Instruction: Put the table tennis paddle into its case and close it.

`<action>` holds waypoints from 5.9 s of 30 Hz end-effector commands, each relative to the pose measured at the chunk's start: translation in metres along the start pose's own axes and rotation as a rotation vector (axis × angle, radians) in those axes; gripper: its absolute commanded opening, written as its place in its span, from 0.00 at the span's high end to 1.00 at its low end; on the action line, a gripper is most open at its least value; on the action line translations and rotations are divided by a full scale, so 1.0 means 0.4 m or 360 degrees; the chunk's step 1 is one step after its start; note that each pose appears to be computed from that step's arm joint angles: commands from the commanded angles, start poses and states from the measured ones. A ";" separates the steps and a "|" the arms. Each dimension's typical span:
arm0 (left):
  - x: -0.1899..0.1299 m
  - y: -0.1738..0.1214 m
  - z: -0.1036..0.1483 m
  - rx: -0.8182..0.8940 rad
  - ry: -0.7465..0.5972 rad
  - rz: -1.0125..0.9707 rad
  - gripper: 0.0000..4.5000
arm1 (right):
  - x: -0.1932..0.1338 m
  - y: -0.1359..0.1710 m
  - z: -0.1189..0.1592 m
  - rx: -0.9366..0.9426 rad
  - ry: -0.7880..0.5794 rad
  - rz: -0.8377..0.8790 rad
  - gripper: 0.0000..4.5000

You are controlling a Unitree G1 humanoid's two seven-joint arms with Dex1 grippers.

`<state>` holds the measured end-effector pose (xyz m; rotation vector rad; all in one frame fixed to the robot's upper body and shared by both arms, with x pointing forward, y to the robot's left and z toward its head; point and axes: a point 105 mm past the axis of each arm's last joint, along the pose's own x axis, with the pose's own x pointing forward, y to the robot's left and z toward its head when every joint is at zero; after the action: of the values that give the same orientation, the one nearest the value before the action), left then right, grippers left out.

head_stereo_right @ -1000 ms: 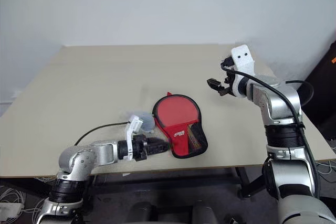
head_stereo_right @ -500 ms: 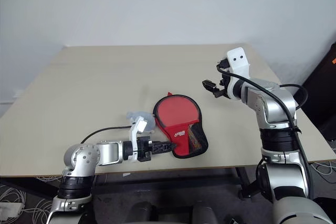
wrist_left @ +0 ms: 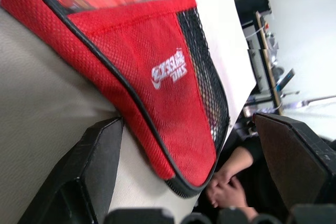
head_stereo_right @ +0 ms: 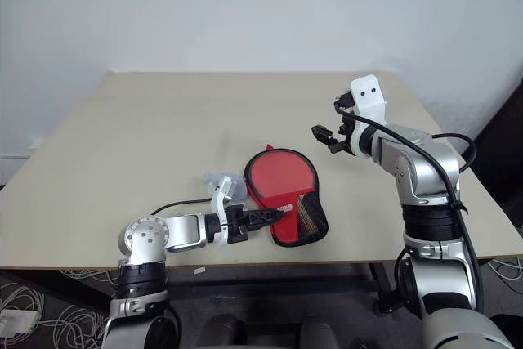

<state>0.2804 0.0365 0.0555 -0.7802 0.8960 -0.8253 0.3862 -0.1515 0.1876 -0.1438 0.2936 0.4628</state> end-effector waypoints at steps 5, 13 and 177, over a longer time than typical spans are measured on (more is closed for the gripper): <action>0.029 0.029 -0.015 -0.0153 0.0063 0.0076 0.07 | -0.011 0.015 0.043 -0.0021 -0.0106 0.0010 0.00; 0.067 -0.003 -0.014 -0.0214 0.0143 -0.0061 0.07 | -0.002 0.035 0.047 -0.0008 -0.0113 0.0053 0.00; -0.182 0.148 0.094 -0.0132 -0.0482 0.0195 0.01 | 0.110 0.220 0.034 0.0196 -0.0033 0.0356 0.00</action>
<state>0.3126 0.1483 0.0578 -0.8844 0.6180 -0.5166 0.3859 -0.0531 0.1578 0.0111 0.3943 0.6614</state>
